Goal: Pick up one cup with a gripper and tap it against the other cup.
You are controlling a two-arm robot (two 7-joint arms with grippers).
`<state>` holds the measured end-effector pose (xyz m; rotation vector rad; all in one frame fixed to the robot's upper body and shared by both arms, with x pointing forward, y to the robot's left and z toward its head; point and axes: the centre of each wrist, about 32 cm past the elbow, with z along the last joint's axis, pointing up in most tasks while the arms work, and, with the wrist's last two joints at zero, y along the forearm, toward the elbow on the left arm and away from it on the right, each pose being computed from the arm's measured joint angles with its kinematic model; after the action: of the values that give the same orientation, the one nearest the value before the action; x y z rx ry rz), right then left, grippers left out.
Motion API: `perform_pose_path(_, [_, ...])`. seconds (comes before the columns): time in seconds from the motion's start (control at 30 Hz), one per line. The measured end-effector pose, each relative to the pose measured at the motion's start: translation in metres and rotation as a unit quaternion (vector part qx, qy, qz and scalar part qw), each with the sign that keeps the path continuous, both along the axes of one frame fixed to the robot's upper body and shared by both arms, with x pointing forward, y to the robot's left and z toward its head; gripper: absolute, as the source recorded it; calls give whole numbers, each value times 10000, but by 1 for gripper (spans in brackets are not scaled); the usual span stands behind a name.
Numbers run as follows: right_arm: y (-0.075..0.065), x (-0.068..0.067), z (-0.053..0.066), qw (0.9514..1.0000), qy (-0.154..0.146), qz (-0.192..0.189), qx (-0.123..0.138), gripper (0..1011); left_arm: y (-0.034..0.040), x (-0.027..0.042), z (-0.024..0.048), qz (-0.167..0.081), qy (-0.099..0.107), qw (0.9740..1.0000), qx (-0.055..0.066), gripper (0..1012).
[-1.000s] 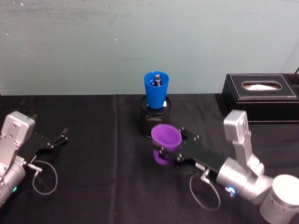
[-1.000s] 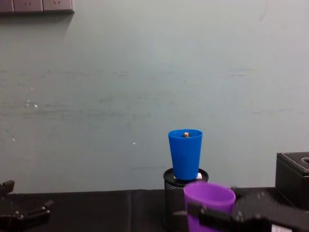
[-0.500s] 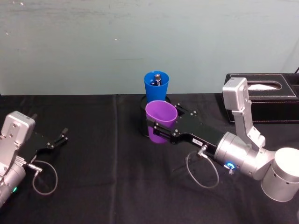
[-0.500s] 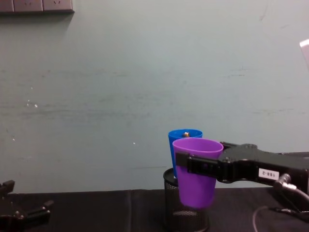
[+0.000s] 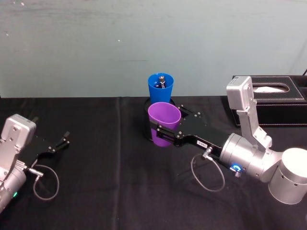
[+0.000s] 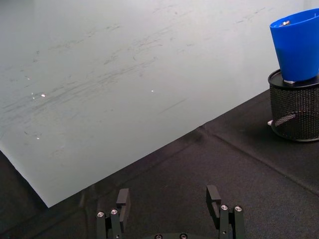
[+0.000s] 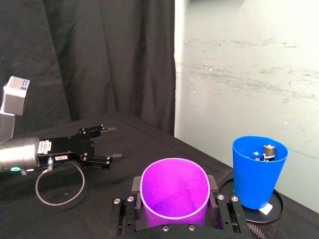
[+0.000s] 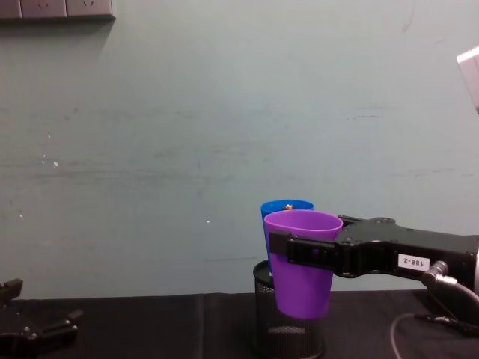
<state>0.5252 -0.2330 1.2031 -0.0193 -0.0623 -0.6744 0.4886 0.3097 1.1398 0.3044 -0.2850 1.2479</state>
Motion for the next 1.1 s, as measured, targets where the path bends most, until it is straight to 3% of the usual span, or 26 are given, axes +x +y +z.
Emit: perform_pose_path(1.1, [-1, -4, -14, 10000, -14, -11, 17, 735, 0, 0, 0, 0, 0, 10000, 0, 1000])
